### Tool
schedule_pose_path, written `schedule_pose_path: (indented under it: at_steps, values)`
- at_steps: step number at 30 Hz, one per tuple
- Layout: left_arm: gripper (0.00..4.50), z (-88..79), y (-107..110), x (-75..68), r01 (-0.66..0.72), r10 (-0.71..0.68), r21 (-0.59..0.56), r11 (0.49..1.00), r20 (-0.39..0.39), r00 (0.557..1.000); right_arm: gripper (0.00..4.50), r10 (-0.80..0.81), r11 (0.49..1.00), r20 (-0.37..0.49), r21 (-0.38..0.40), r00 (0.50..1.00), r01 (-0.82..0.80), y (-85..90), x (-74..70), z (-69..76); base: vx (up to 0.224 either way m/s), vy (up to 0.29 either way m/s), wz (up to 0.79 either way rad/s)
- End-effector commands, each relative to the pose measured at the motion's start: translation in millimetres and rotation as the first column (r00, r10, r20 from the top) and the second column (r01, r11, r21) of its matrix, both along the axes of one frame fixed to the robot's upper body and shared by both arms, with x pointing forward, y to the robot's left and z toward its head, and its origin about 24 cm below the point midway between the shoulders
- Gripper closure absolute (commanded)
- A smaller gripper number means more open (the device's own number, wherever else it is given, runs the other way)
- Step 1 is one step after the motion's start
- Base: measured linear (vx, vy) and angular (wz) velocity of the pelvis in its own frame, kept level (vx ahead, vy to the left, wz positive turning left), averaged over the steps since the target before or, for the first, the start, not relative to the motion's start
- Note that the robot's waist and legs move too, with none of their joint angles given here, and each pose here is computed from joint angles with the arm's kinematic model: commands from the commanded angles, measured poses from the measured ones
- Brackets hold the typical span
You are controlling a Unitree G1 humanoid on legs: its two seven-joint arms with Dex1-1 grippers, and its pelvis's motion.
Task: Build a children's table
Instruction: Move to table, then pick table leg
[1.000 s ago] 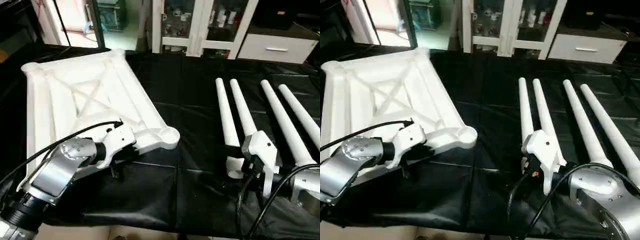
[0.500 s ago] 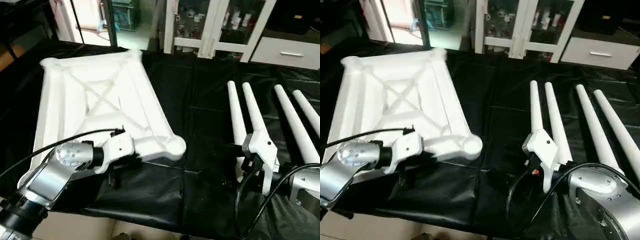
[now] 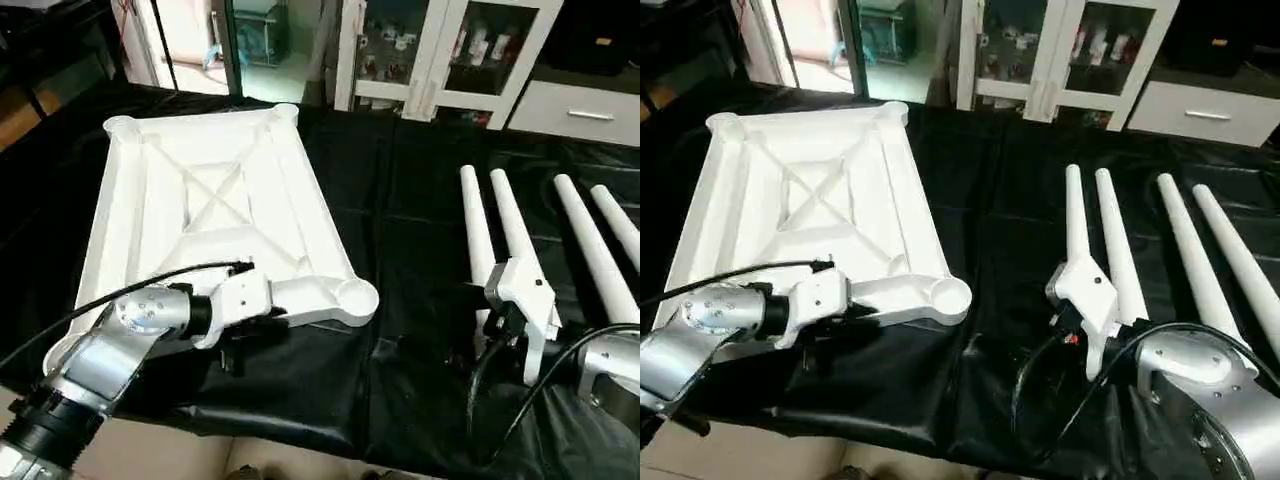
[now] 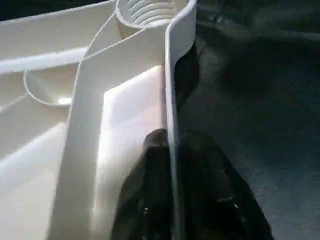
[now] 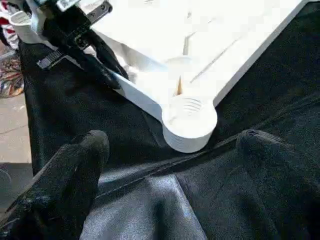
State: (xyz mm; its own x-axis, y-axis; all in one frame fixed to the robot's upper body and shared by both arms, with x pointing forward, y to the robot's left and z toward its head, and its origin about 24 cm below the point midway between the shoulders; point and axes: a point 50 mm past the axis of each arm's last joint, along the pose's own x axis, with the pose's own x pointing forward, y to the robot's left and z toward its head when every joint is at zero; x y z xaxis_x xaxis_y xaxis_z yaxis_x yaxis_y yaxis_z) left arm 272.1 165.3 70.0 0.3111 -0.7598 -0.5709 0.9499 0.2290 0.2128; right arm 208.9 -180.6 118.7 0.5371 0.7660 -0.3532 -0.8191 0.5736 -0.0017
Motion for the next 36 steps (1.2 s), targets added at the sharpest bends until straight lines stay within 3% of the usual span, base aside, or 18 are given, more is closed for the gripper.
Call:
schedule_pose_path:
  at_steps: [1,10,11,12,13,15,18,19,25,27,30,31,35,36]
  values:
    - [3.54,14.5,-4,-1.3,0.030,-0.030,-0.049,0.998,0.010,1.000,0.00,-0.003,1.000,0.006,0.002,1.000,0.003,-0.7,1.1,-0.2,0.000,0.000,0.00]
    - [2.76,45.7,-11,-9.2,0.050,-0.049,-0.206,0.977,0.011,0.999,0.00,-0.023,0.999,0.005,0.035,1.000,0.022,0.6,3.1,3.2,0.000,0.000,0.00]
    - [2.62,50.8,-12,-8.2,0.040,-0.034,-0.229,0.973,0.032,0.999,0.00,-0.040,0.998,0.006,0.051,0.999,0.040,0.6,5.1,5.6,0.000,0.000,0.00]
    - [2.56,59.7,-14,-3.3,-0.023,0.036,-0.272,0.962,0.042,0.998,0.00,-0.157,0.987,0.050,0.043,0.986,0.155,-2.7,20.0,10.9,0.000,0.000,0.00]
    - [2.52,61.6,-14,-2.2,-0.040,0.054,-0.281,0.959,0.041,0.998,0.00,-0.187,0.982,0.063,0.040,0.980,0.185,-3.6,23.9,12.2,0.000,0.000,0.00]
    - [2.44,64.3,-18,6.4,-0.132,0.156,-0.313,0.941,0.052,0.986,0.00,-0.351,0.936,0.070,0.026,0.934,0.350,-11.7,43.5,14.1,0.000,0.000,0.00]
    - [2.44,63.4,-32,13.1,-0.195,0.231,-0.364,0.911,0.058,0.971,0.00,-0.568,0.820,-0.006,0.073,0.823,0.567,-23.0,72.5,18.5,0.000,0.000,0.00]
    - [2.44,61.5,-41,12.6,-0.195,0.233,-0.387,0.901,0.055,0.971,0.00,-0.592,0.804,-0.017,0.056,0.806,0.592,-24.8,81.7,19.8,0.000,0.000,0.00]
    - [2.44,58.8,-58,3.4,-0.144,0.168,-0.392,0.909,0.029,0.985,0.00,-0.731,0.682,-0.001,-0.023,0.682,0.731,-36.9,106.5,22.6,0.000,0.000,0.00]
    - [2.44,60.1,-60,-4.1,-0.089,0.105,-0.384,0.919,0.020,0.994,0.00,-0.768,0.640,-0.057,-0.081,0.638,0.764,-43.5,115.1,21.2,0.000,0.000,0.00]
    - [2.44,61.7,-62,-12.3,-0.040,0.046,-0.382,0.923,0.007,0.999,0.00,-0.785,0.619,-0.133,-0.125,0.606,0.775,-45.4,119.0,16.8,0.000,0.000,0.00]
    - [2.44,61.7,-62,-12.3,-0.040,0.046,-0.382,0.923,0.007,0.999,0.00,-0.785,0.619,-0.133,-0.125,0.606,0.775,-45.4,119.0,16.8,0.000,0.000,0.00]
    - [2.44,63.3,-65,-25.3,0.034,-0.040,-0.363,0.931,-0.011,0.999,0.00,-0.768,0.638,-0.266,-0.230,0.583,0.735,-42.6,121.1,-3.5,0.000,0.000,0.00]
    - [2.44,63.8,-66,-28.5,0.047,-0.055,-0.358,0.933,-0.012,0.998,0.00,-0.746,0.655,-0.345,-0.223,0.570,0.722,-38.1,121.4,-11.6,0.000,0.000,0.00]
